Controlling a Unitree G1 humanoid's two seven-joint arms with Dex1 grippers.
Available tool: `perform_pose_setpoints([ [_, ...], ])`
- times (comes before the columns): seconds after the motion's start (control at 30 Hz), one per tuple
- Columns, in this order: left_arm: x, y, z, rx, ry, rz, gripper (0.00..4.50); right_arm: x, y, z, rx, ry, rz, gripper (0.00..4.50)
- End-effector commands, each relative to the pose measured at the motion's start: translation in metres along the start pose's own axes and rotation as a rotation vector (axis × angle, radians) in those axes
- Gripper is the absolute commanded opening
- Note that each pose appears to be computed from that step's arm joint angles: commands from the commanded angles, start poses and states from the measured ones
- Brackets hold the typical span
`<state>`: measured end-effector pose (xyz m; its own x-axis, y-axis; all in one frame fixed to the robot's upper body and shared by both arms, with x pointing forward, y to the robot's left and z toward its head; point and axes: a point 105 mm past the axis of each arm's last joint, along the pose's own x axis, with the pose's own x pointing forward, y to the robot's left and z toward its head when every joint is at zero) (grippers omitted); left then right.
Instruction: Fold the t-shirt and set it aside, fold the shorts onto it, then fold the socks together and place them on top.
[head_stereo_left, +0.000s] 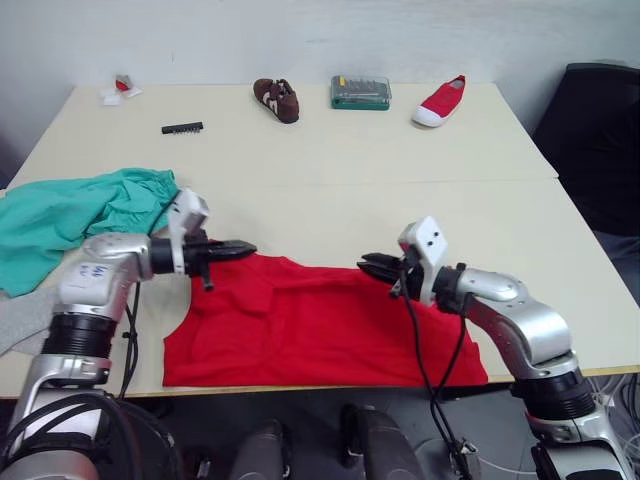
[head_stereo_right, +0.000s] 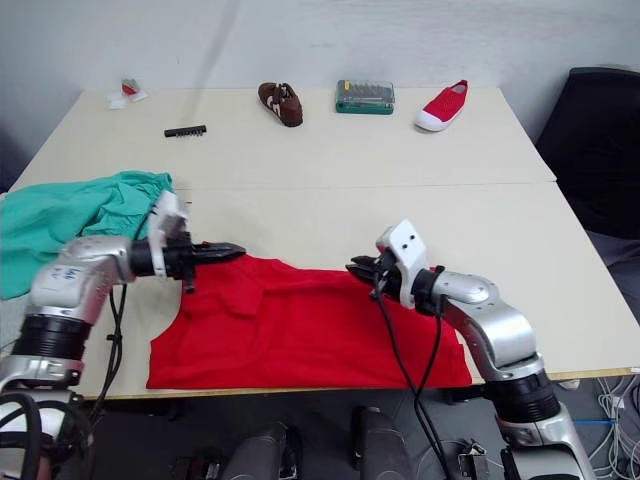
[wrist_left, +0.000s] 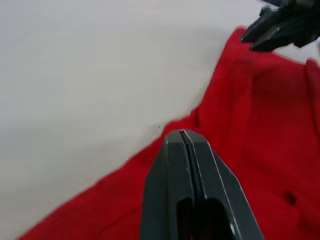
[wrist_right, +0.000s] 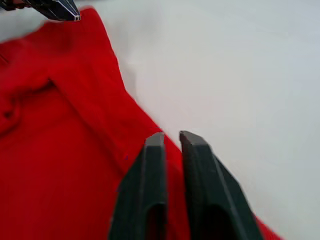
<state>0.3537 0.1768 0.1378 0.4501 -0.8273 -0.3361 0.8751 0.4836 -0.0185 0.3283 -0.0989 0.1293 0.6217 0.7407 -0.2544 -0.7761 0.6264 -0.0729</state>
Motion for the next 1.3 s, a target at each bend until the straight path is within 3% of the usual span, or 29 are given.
perform_pose_setpoints([
  [0.03,0.001,0.016,-0.019,0.061,0.097,0.106,0.00,-0.004,-0.017,-0.020,-0.005,0.072,-0.115,0.03],
  [0.2,-0.008,0.026,-0.039,0.090,0.148,0.166,0.00,-0.030,-0.037,-0.042,-0.002,0.142,-0.241,0.03],
  [0.33,-0.019,0.041,-0.041,0.086,0.129,0.267,0.00,-0.055,-0.050,-0.050,0.005,0.161,-0.323,0.03],
  [0.4,-0.026,0.053,-0.036,0.084,0.092,0.342,0.00,-0.069,-0.059,-0.051,0.009,0.160,-0.377,0.03],
  [0.57,-0.038,0.067,-0.002,-0.047,-0.106,0.430,0.00,-0.092,-0.074,-0.036,0.059,0.071,-0.472,0.03],
  [0.63,-0.044,0.061,0.015,-0.063,-0.176,0.390,0.00,-0.091,-0.066,-0.012,0.107,-0.045,-0.437,0.03],
  [0.77,-0.040,0.016,0.036,-0.029,-0.235,0.155,0.00,-0.078,-0.044,0.007,0.090,-0.106,-0.340,0.03],
  [0.83,-0.033,-0.004,0.032,-0.028,-0.200,0.072,0.00,-0.068,-0.038,0.007,0.103,-0.105,-0.310,0.03],
  [0.97,-0.023,-0.021,-0.010,0.024,0.014,0.005,0.00,-0.051,-0.036,-0.016,0.106,-0.017,-0.306,0.03],
  [1.13,-0.033,-0.008,-0.055,0.101,0.217,0.073,0.00,-0.055,-0.044,-0.044,0.079,0.099,-0.354,0.03],
  [1.3,-0.058,0.007,-0.074,0.110,0.282,0.147,0.00,-0.089,-0.061,-0.065,0.044,0.210,-0.431,0.03],
])
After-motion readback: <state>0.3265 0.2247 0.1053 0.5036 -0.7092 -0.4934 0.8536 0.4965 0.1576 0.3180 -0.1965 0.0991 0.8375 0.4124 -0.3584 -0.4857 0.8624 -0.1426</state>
